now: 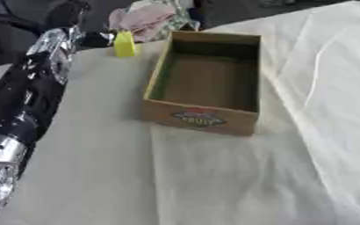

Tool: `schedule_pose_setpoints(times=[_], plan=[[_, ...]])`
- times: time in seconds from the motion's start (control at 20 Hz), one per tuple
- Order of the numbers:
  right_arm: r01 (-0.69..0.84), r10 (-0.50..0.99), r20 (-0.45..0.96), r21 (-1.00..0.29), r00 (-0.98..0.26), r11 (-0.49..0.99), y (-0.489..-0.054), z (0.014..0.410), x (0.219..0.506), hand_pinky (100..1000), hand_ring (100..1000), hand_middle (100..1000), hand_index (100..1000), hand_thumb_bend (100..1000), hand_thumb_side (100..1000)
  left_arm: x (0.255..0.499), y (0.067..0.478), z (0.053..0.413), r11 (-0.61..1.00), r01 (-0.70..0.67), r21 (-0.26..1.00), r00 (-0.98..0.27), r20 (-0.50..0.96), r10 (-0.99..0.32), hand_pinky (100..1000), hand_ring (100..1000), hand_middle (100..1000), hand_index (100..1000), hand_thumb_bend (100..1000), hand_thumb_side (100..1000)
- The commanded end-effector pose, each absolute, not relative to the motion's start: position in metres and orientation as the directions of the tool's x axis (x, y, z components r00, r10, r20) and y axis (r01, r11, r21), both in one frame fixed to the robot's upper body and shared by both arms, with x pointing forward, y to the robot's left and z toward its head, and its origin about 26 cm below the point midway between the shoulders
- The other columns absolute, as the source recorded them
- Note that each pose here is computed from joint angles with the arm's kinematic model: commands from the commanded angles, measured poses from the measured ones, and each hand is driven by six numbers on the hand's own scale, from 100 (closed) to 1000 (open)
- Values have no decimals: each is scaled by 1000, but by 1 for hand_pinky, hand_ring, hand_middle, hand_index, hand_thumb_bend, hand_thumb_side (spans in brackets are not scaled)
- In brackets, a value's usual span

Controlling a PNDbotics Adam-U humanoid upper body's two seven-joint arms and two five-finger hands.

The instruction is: Pick up objects on the table and place them in the box.

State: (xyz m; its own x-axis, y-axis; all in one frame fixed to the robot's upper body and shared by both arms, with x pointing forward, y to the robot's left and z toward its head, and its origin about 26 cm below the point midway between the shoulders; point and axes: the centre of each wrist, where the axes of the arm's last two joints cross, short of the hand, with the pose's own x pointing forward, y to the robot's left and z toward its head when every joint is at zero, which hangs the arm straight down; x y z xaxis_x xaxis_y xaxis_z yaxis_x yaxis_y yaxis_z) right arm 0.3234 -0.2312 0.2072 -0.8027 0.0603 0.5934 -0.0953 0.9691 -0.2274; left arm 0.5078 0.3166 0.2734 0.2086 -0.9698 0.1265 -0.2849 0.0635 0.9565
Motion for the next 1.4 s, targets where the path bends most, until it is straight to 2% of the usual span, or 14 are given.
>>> schedule_pose_setpoints(times=[0.05, 0.6, 1.0, 1.4], plan=[[-91, 62, 551, -245, -832, 965, -229, 219, 320, 834, 819, 687, 909, 100, 508, 501, 328, 309, 32, -346, 938, 203, 109, -973, 789, 899, 869, 892, 417, 510], [-89, 64, 517, -265, -854, 960, -226, 227, 317, 835, 820, 676, 908, 100, 513, 499, 315, 323, 14, -363, 932, 149, 73, -986, 788, 899, 867, 887, 352, 452], [-94, 60, 513, -270, -856, 958, -223, 228, 317, 837, 821, 674, 907, 100, 515, 502, 305, 315, -28, -353, 935, 156, 29, -987, 791, 881, 858, 883, 241, 347], [-101, 54, 510, -272, -858, 957, -221, 229, 318, 838, 821, 673, 907, 100, 517, 502, 293, 315, -20, -402, 916, 106, 25, -994, 783, 884, 859, 882, 237, 348]])
